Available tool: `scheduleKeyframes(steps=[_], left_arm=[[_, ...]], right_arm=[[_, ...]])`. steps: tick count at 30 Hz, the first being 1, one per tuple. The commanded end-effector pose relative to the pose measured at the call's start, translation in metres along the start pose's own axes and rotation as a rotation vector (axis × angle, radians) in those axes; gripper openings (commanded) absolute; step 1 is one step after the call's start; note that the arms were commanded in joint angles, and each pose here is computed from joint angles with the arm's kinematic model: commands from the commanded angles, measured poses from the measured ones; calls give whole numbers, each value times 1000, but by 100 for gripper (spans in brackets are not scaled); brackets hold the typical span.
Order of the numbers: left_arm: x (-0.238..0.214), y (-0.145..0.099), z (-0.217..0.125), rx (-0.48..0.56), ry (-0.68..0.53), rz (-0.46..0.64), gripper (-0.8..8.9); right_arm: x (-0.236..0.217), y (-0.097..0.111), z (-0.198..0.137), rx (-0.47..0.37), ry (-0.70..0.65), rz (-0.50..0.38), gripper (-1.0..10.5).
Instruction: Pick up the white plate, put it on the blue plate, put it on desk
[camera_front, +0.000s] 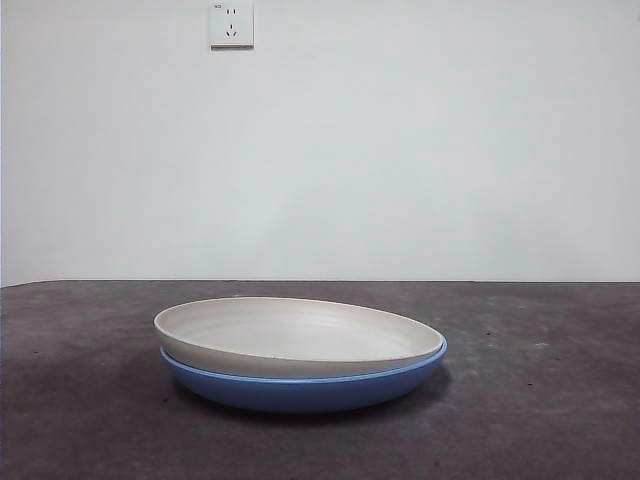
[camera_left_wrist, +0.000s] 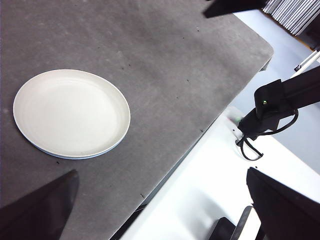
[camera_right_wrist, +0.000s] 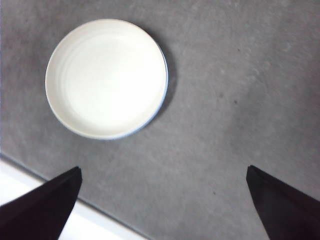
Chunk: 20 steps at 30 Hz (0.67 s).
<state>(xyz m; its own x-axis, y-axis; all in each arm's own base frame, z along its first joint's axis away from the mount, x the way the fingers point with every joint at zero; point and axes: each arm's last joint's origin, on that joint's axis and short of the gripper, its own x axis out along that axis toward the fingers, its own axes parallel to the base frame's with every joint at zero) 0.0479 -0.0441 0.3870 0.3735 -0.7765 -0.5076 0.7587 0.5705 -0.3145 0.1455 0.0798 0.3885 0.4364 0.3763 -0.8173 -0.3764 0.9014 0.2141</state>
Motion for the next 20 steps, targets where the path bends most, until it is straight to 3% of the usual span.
scheduleKeyframes(steps=[1,20], left_arm=[[-1,-1,2,13,-7,-12,634],[-1,-1,1,1,1,-12,626]], right_arm=[[-17,5,-15,-27,-54,29,582],[-61,-14,-130,-41,-270,123,581]])
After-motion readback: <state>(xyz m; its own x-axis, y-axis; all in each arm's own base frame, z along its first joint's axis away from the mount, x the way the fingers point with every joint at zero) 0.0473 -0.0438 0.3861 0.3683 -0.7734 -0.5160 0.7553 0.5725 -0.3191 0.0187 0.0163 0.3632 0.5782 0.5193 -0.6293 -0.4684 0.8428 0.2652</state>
